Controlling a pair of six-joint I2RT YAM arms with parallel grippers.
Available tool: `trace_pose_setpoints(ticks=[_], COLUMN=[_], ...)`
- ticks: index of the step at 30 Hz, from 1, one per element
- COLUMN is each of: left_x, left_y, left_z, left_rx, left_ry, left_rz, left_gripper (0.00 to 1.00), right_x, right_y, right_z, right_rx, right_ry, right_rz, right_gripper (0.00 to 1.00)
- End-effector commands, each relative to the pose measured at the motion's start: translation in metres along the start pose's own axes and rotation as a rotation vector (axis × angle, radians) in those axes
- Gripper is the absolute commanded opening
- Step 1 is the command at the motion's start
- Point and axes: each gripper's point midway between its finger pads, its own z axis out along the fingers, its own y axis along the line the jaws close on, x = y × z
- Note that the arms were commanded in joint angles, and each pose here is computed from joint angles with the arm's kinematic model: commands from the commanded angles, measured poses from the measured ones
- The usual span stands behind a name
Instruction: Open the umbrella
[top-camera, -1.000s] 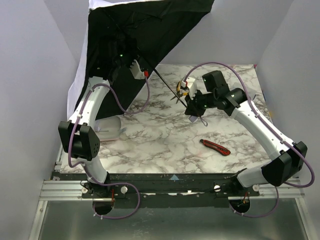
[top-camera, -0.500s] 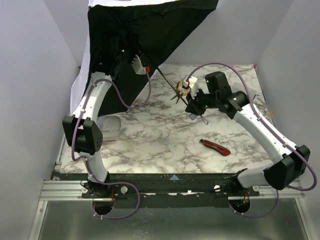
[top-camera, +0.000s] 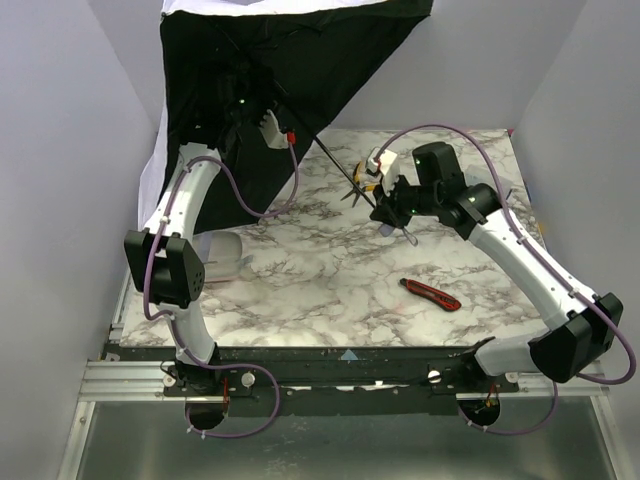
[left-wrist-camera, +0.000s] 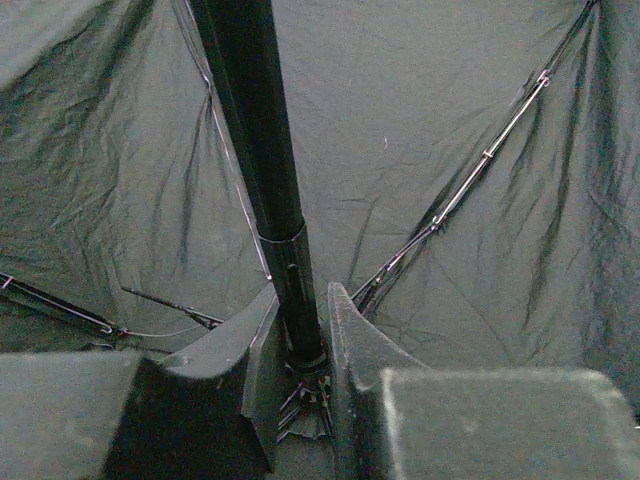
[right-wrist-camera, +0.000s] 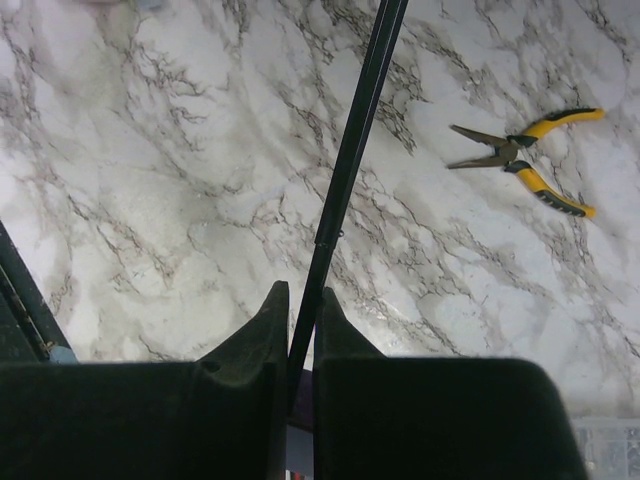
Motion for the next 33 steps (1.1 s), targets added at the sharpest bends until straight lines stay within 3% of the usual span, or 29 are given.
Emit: trace_pose_setpoints(ticks=[1,9,15,18,26,33], left_x=[0.167,0.086,0.025,-0.001,-0.05,-0.071], left_y=[0.043,0.082,0.111,0.121,0.129,0.131], left_z=[-0.128,-0.098,-0.09,-0.089,-0.086,-0.082], left_rx=[-0.024,-0.207,-0.324,-0.363,-0.382,-0.377], left_ry=[0.687,0.458,0.29,0.226,0.13,0.092], left_rz=[0.297,0.335,0.344,0.358,0.387,0.411], left_gripper=[0.17,0.0,0.0,0.0,0.0,0.0], right_x=[0.073,0.018,-0.019,-0.039,-0.089,-0.129], right_y=[0.084,0.08,0.07,0.061,0.028,0.025], right_z=[-0.044,-0.035,-0.027,-0.021,-0.008,0.003], right_rx=[-0.324,-0.329,-0.298,-0.28,-0.183,-0.261], right_ry=[0.296,0.107,-0.014,-0.067,-0.183,-0.258], right_rz=[0.117,0.175,0.229,0.253,0.31,0.374], right_gripper=[0.0,0.02,0.36,0.46,0.61,0.68])
